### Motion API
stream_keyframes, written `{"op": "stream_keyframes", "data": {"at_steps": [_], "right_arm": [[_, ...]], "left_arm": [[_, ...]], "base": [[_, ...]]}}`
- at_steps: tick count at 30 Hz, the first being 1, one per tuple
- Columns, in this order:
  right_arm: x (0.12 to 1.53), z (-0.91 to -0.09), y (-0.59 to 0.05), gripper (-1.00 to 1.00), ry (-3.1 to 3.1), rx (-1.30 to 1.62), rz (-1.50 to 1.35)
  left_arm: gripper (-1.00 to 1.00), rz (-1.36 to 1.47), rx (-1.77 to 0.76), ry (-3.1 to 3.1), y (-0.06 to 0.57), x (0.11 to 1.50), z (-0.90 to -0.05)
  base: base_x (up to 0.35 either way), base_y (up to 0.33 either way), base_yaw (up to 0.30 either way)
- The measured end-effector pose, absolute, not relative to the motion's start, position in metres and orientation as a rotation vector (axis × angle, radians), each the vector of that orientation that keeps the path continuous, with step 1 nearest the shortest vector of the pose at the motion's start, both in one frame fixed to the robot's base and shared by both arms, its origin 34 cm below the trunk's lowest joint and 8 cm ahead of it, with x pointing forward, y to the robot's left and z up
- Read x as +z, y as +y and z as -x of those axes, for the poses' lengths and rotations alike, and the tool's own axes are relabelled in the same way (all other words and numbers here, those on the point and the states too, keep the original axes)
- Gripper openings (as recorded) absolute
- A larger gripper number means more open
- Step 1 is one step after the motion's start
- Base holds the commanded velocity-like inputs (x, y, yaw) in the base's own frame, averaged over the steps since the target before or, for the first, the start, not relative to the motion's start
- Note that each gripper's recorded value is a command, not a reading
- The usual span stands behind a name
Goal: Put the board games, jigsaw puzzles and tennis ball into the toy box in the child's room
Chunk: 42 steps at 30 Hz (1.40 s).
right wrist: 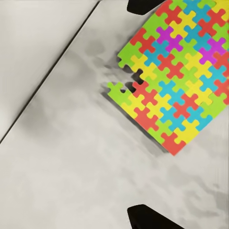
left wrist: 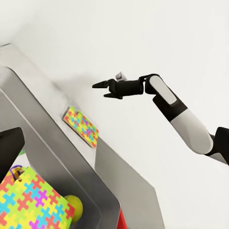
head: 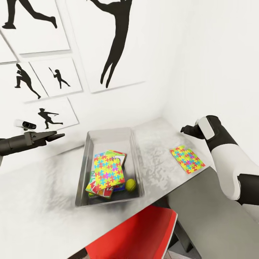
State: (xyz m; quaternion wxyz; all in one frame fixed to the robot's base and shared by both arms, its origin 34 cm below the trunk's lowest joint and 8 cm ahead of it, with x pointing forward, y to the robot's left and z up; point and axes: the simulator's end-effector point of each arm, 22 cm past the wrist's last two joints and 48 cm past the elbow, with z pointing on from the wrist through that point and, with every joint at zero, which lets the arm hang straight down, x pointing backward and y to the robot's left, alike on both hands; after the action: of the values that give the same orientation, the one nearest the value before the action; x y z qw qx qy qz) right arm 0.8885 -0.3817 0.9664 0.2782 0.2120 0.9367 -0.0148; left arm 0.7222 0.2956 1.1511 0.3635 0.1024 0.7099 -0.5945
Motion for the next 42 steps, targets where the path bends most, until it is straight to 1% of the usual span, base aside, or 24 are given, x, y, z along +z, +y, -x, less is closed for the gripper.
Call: {"op": "stream_keyframes", "data": {"at_steps": [11, 18, 24, 42], "right_arm": [[0.951, -0.887, -0.382, 1.0, 2.533, -0.046, -0.573], [0.942, -0.886, -0.382, 1.0, 2.546, -0.049, -0.574], [0.934, -0.886, -0.382, 1.0, 2.556, -0.052, -0.575], [0.924, -0.891, -0.385, 1.0, 2.563, -0.061, -0.574]], "left_arm": [[1.0, -0.305, -1.538, 1.774, 0.292, 1.165, -0.721], [1.0, -0.473, -1.522, 1.657, 0.271, 1.212, -0.708], [1.0, -0.552, -1.493, 1.606, 0.262, 1.235, -0.707], [1.0, -0.582, -1.489, 1.595, 0.258, 1.235, -0.716]], "base": [[0.0, 0.0, 0.0], [0.0, 0.0, 0.0], [0.0, 0.0, 0.0], [0.0, 0.0, 0.0]]}}
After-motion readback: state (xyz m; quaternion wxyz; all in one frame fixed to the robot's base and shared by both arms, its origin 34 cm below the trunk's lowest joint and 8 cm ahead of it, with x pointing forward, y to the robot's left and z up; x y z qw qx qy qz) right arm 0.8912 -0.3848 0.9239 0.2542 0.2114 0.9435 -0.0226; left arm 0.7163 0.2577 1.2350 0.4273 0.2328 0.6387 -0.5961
